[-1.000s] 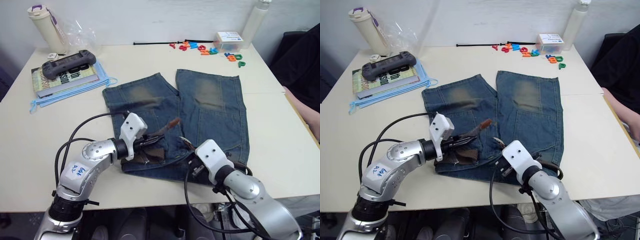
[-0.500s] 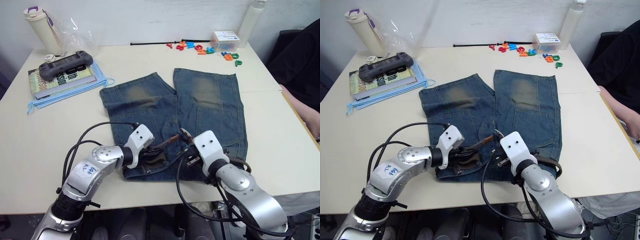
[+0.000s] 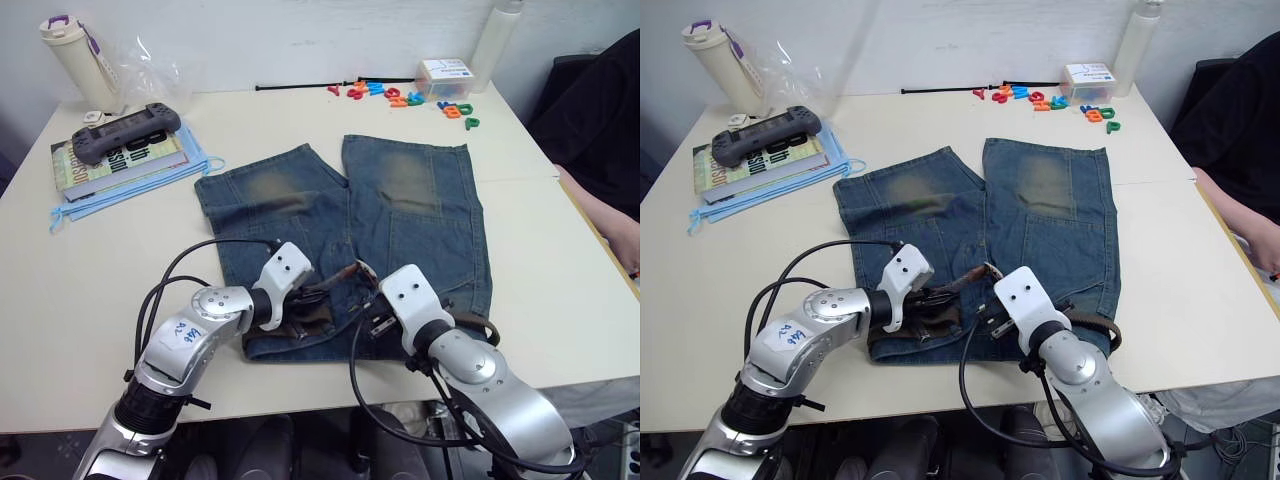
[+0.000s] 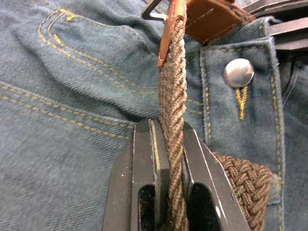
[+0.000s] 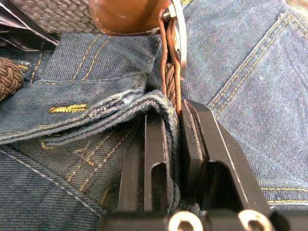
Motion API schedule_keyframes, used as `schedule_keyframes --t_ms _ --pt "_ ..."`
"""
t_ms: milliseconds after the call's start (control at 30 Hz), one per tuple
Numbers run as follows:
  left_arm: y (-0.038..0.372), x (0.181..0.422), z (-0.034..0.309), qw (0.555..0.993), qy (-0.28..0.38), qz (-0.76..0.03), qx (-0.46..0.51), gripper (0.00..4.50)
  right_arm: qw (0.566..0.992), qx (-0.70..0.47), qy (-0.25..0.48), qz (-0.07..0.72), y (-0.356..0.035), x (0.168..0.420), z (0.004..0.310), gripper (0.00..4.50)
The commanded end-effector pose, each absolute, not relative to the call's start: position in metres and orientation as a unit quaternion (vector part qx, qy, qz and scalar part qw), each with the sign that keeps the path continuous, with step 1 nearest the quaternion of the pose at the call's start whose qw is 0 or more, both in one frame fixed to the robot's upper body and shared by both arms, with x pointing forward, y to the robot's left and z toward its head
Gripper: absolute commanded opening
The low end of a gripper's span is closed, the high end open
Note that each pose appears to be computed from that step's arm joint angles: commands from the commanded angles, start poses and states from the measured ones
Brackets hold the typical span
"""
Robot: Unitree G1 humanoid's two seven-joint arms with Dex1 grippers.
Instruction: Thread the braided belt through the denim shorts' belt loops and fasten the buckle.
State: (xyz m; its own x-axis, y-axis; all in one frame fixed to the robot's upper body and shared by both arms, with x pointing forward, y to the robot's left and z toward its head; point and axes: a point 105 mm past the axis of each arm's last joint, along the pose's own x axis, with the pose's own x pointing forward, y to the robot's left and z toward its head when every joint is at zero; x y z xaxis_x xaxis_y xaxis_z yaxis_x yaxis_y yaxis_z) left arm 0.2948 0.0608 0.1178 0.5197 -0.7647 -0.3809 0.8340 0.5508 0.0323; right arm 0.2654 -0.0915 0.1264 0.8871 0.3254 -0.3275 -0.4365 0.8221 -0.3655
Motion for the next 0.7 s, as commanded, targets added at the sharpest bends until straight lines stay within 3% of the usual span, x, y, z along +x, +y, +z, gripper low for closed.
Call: schedule_keyframes --t_ms 33,700 --pt "0.051 0.295 0.126 0.862 0.141 -0.474 0.111 0.0 0.941 -0.221 0.045 0.251 -0.073 0.248 0.16 0.05" --pt "0.022 0.299 0.136 0.856 0.097 -0.496 0.113 0.0 0.86 -0.343 0.069 0.371 -0.063 0.238 0.152 0.05"
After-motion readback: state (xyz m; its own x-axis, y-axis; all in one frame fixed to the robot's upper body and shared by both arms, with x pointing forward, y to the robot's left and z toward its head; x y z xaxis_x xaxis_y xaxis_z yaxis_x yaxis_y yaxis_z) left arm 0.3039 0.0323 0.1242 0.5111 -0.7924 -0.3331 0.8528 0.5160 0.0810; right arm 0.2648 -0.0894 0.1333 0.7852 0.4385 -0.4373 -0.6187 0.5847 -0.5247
